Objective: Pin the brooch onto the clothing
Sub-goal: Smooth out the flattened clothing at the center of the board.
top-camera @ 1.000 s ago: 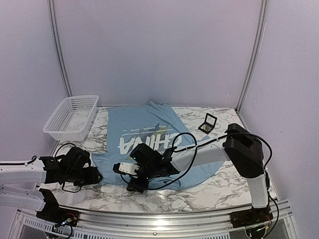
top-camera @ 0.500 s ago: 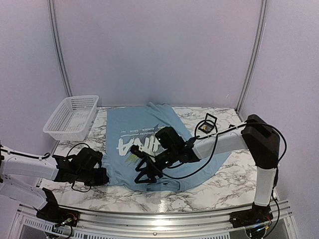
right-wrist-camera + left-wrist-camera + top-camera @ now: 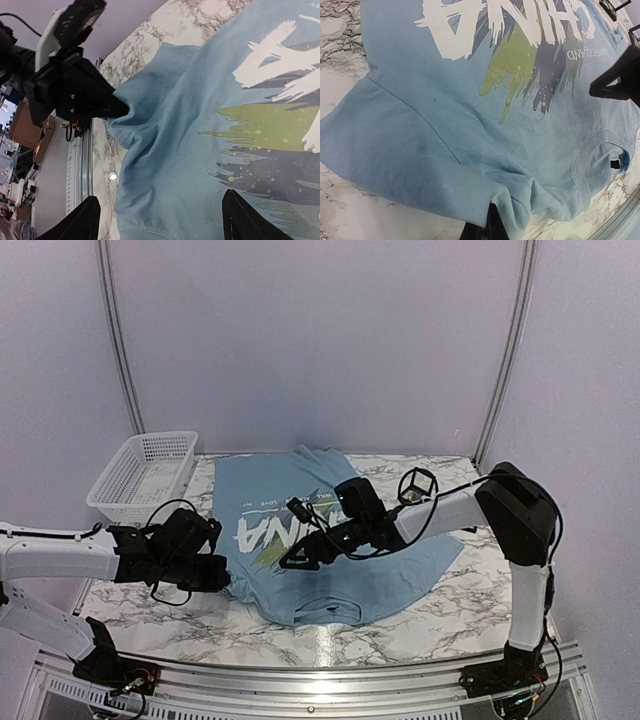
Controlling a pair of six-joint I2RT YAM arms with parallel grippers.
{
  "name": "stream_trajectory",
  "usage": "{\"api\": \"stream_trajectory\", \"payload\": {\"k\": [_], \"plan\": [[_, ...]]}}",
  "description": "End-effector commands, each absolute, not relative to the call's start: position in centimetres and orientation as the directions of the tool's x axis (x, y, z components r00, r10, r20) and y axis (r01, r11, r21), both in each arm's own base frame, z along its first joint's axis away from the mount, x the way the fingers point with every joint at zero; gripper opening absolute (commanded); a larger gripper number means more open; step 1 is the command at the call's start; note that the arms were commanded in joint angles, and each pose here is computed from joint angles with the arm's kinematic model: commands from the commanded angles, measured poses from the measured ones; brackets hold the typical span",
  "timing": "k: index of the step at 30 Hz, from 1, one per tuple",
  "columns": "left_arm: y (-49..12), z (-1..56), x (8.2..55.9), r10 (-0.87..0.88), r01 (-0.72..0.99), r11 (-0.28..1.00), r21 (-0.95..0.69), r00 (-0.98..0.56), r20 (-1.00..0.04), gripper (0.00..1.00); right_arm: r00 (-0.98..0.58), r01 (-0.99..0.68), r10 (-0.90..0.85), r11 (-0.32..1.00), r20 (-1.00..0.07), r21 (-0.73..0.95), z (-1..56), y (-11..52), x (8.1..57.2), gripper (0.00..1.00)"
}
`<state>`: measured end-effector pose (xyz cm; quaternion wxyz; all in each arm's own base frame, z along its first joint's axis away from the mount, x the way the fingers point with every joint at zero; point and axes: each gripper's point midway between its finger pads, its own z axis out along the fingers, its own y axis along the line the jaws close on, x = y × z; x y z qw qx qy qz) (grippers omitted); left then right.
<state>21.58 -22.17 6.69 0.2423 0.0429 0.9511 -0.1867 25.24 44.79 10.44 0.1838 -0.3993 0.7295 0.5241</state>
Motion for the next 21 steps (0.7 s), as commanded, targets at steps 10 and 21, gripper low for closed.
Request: {"api": "stream_trajectory", "payload": {"k": [10, 21], "plan": [[-21.5, 6.0, 21.0, 0.148, 0.24, 0.954, -0.181, -0.899, -0.411, 0.0, -0.831, -0.556, -0.273, 0.425, -0.485, 0.714, 7.7, 43.7, 28.8, 0.78], [-25.3, 8.7, 27.7, 0.421, 0.448, 0.893, 0.038, -0.804, -0.42, 0.0, -0.864, -0.492, -0.219, 0.552, -0.453, 0.673, 4.9, 42.1, 30.5, 0.78]]}}
